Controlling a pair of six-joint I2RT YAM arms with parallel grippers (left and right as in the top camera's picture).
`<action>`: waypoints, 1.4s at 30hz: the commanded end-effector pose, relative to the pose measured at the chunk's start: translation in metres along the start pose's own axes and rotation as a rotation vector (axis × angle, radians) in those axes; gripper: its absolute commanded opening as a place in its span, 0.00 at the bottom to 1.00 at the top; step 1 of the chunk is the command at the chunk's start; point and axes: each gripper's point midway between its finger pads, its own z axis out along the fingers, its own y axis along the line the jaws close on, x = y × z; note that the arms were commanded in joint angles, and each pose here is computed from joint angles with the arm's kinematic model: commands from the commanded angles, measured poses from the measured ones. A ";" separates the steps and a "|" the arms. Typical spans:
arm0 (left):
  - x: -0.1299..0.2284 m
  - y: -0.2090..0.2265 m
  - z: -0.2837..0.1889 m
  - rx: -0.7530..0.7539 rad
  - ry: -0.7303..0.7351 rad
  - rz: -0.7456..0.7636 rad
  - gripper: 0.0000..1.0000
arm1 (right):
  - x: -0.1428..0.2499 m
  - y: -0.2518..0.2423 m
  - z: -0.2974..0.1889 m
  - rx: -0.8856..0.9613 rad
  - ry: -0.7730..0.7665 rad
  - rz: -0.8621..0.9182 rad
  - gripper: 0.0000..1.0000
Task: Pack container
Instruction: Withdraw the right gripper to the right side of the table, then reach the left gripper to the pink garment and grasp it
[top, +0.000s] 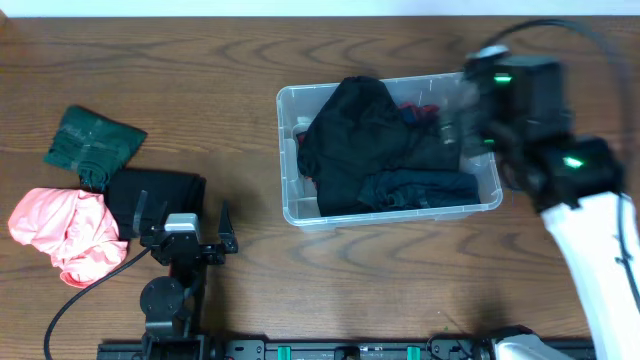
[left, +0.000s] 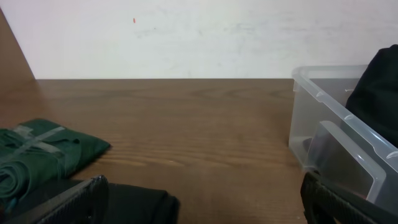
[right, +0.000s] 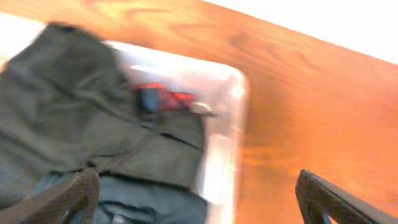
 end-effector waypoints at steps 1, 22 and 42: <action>0.016 0.001 0.001 0.000 0.051 0.012 0.98 | 0.018 -0.030 -0.001 0.039 0.058 0.198 0.99; -0.015 0.014 -0.009 -0.085 0.067 -0.118 0.98 | 0.069 -0.082 -0.005 0.148 0.223 0.341 0.99; -0.074 0.142 0.006 -0.378 0.650 -0.600 0.98 | 0.069 -0.082 -0.005 0.145 0.227 0.325 0.99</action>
